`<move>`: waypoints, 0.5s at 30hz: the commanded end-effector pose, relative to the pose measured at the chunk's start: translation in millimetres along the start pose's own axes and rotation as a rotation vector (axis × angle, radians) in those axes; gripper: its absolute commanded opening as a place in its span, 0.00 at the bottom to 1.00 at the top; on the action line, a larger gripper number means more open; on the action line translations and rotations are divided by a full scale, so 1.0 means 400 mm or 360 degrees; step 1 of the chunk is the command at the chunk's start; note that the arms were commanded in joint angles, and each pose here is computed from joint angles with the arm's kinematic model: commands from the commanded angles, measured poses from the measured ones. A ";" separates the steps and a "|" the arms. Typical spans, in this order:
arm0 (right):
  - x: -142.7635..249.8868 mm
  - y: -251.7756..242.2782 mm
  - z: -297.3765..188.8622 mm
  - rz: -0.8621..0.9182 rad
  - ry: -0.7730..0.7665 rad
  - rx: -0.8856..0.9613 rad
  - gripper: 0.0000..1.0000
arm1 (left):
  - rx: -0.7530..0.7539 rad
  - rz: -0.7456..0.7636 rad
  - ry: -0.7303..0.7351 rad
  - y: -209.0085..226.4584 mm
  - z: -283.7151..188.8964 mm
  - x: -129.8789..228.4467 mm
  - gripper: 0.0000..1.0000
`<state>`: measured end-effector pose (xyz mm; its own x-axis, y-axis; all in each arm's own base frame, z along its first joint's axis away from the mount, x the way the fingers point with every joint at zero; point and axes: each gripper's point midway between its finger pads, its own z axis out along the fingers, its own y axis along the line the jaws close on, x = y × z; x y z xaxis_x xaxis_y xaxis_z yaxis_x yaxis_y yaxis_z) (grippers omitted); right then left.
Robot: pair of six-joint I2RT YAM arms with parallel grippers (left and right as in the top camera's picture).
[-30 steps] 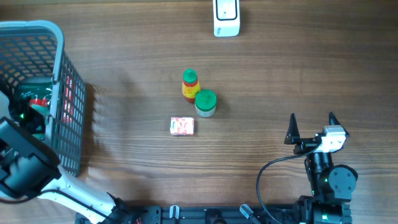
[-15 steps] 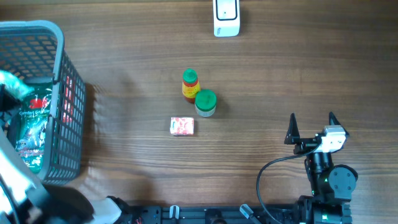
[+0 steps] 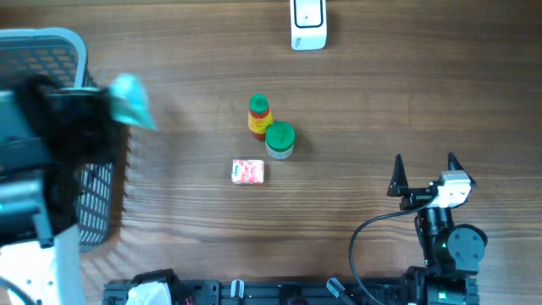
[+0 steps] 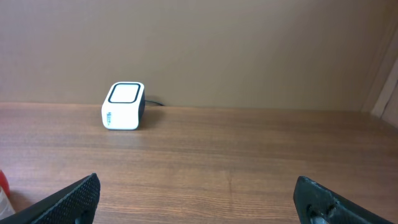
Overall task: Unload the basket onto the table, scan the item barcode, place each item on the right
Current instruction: 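Carry the wipes pack out and lay it right of the green bottle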
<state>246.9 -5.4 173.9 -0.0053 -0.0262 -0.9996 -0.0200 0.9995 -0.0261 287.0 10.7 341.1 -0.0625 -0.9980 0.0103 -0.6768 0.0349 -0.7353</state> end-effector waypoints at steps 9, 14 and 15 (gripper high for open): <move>-0.002 -0.002 0.000 0.0011 -0.0007 0.0010 1.00 | -0.0396 0.0983 0.0422 0.133 0.199 0.497 0.23; -0.002 -0.002 0.000 0.0011 -0.0006 0.0010 1.00 | -0.0581 0.1325 0.0392 0.260 0.275 0.632 0.26; -0.002 -0.002 0.000 0.0011 -0.0007 0.0010 0.98 | -0.0615 0.1385 0.0362 0.283 0.293 0.647 0.27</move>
<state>246.9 -5.4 173.9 -0.0053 -0.0262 -0.9996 -0.0200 0.9995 -0.0261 281.7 -234.1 208.9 -0.7346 -0.6624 -0.1468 -0.5748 0.7225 -0.3841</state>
